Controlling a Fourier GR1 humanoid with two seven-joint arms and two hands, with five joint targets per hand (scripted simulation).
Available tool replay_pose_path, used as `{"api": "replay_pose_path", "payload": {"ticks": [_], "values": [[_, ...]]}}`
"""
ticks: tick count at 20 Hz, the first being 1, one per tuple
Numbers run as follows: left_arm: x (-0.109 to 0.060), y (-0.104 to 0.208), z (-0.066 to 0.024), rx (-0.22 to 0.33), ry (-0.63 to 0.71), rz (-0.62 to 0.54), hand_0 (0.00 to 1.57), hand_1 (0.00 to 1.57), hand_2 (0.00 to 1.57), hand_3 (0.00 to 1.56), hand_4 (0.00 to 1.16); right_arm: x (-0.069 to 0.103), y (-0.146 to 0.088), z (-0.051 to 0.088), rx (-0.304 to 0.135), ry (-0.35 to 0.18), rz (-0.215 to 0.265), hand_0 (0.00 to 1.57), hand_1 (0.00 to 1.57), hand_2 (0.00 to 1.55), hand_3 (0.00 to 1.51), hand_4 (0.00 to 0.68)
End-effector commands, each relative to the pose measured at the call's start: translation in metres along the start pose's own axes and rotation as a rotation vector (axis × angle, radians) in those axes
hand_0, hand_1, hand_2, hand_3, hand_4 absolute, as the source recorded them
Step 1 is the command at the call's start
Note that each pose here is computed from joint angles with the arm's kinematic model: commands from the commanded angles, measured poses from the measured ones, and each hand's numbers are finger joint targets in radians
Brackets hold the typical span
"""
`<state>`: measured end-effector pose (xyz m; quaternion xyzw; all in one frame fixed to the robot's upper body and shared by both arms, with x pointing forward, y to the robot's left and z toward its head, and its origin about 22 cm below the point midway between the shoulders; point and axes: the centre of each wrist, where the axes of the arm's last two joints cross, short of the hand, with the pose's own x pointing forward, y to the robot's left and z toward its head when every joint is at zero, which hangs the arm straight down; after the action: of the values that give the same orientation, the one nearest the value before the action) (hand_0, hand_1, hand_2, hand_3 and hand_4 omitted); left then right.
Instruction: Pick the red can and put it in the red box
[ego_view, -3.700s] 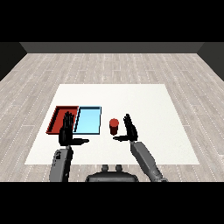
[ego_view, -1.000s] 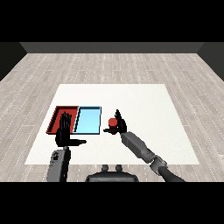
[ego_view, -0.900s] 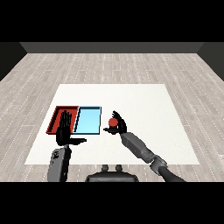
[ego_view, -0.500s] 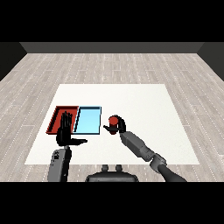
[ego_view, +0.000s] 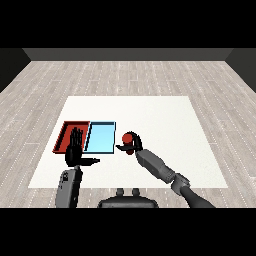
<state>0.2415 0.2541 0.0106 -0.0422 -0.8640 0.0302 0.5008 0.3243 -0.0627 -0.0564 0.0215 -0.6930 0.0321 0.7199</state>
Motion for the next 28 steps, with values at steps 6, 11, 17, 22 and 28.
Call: {"api": "replay_pose_path", "payload": {"ticks": [6, 11, 17, 22, 28], "values": [[0.006, 0.004, 0.0094, -0.002, 0.007, 0.004, 0.00, 0.00, 0.00, 0.00, 0.00, 0.035, 0.021, -0.005, -0.023, -0.117, -0.023, 1.54, 1.54, 1.47, 1.39, 0.581], [0.007, 0.001, -0.0105, -0.010, 0.023, 0.002, 0.00, 0.00, 0.00, 0.00, 0.00, 0.038, 0.001, -0.005, -0.039, -0.207, -0.023, 1.54, 1.54, 1.46, 1.38, 0.582], [0.015, -0.026, 0.0041, -0.069, 0.006, -0.006, 0.00, 0.00, 0.00, 0.00, 0.00, 0.055, 0.009, 0.026, -0.027, -0.310, -0.056, 1.54, 1.54, 1.47, 1.40, 0.617], [0.021, -0.045, -0.0136, -0.136, 0.048, 0.044, 0.00, 0.00, 0.00, 0.00, 0.00, 0.100, -0.020, 0.019, -0.018, -0.428, -0.079, 1.48, 1.48, 1.44, 1.40, 0.631], [0.033, -0.053, -0.0159, -0.144, 0.055, 0.020, 0.00, 0.00, 0.00, 0.00, 0.00, 0.092, -0.023, 0.001, -0.031, -0.418, -0.072, 1.48, 1.48, 1.44, 1.40, 0.631]]}}
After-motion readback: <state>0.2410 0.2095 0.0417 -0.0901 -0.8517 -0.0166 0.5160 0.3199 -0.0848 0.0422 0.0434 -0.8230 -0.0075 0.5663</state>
